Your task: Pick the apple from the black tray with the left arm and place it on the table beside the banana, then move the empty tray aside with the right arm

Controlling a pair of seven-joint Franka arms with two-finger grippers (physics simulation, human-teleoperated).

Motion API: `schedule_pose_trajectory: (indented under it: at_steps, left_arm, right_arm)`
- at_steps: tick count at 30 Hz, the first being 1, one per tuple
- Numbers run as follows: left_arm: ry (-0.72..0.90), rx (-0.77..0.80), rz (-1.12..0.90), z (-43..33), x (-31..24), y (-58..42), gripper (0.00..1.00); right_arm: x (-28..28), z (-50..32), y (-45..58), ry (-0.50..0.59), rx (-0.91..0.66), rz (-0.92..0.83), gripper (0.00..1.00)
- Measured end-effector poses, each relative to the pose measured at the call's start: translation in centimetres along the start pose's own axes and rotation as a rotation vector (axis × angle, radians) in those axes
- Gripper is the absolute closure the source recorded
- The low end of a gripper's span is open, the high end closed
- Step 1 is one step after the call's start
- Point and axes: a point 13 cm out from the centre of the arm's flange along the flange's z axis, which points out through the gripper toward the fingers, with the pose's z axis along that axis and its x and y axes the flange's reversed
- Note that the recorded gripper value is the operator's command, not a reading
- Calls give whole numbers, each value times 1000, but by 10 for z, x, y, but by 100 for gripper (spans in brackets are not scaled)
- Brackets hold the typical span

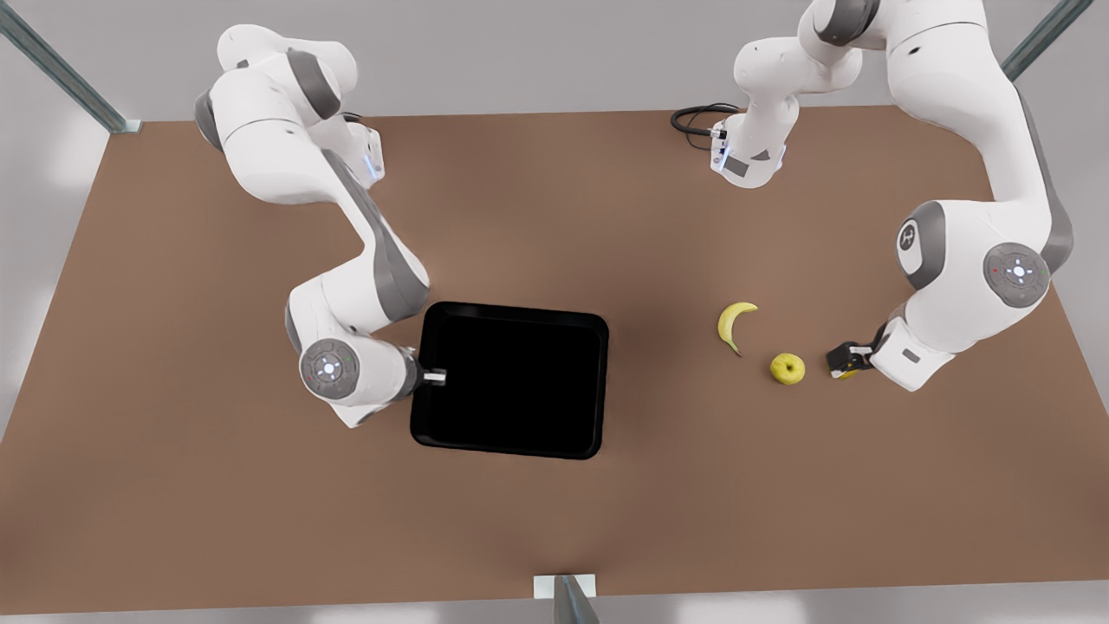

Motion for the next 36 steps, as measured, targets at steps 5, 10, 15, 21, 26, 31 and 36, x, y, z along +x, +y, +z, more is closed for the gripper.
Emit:
schedule_pose_trajectory:
  at_steps: [5, 10, 15, 21, 26, 31, 36]
  left_arm:
    - [-28, 18, -44, -14, -8, 14, 0]
    - [-36, 29, -69, -16, -11, 21, 0]
    - [-39, 18, -59, -16, -12, 16, 0]
    - [-45, 1, -43, -17, -13, 10, 0]
    - [-46, -3, -46, -16, -13, 11, 0]
    - [-47, -4, -49, -16, -13, 11, 0]
    - [-47, -4, -50, -16, -13, 11, 0]
  right_arm:
    - [-7, -15, -116, 119, 31, -6, 88]
    - [-17, -24, -255, 188, 56, -1, 88]
    - [-13, -28, -340, 228, 60, -64, 88]
    - [-9, -26, -357, 255, 47, -231, 88]
    - [-24, 5, -369, 276, 36, -339, 88]
    - [-45, 36, -380, 267, 44, -422, 87]
    - [-57, 42, -384, 238, 53, -491, 5]
